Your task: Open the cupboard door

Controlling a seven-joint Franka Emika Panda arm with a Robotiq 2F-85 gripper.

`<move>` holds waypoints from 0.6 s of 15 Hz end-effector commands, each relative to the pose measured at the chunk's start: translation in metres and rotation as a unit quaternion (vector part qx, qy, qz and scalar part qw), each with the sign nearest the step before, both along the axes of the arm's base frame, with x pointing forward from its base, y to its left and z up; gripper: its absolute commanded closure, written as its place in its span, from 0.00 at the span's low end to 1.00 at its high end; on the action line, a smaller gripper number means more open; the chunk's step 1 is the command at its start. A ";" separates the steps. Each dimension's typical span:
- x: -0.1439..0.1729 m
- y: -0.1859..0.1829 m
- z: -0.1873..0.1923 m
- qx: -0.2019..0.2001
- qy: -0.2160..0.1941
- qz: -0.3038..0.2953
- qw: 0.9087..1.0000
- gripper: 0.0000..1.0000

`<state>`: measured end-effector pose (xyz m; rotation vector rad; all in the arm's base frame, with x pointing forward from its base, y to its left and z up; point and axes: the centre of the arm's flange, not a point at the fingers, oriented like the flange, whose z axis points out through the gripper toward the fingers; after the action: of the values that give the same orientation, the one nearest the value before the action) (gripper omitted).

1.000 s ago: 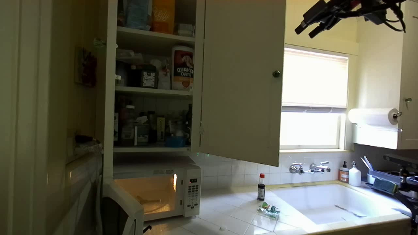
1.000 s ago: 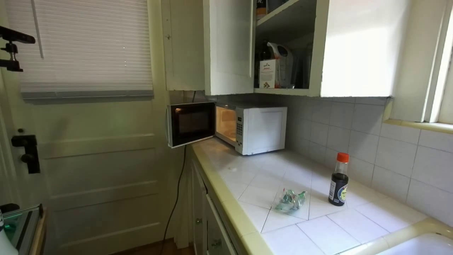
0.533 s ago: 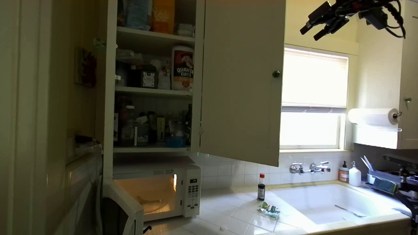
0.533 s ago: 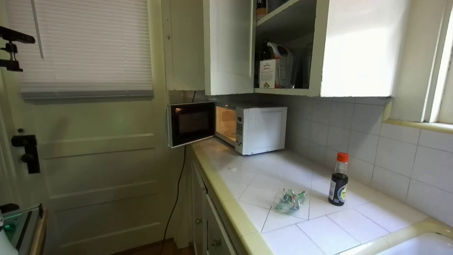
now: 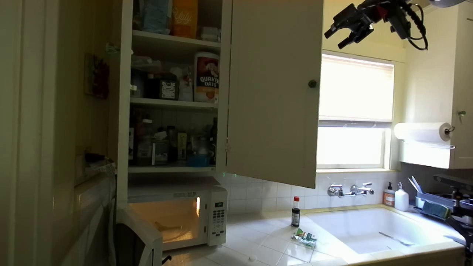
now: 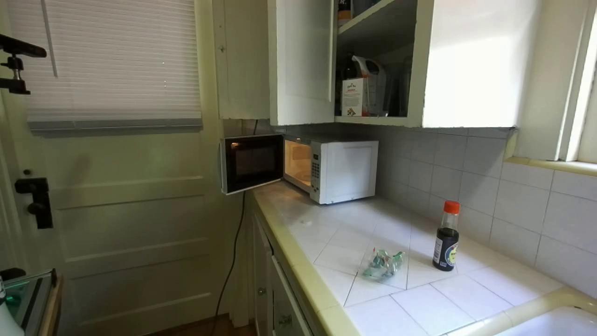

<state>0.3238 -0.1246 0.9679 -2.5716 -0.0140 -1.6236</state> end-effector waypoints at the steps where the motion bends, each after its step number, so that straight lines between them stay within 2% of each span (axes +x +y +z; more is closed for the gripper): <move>1: 0.013 -0.008 0.021 0.033 0.026 0.008 0.999 0.00; 4: 0.021 -0.009 0.021 0.046 0.038 -0.001 0.998 0.00; 9: 0.050 -0.014 0.024 0.041 0.036 0.042 0.998 0.00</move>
<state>0.3570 -0.1290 0.9725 -2.5506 0.0134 -1.4922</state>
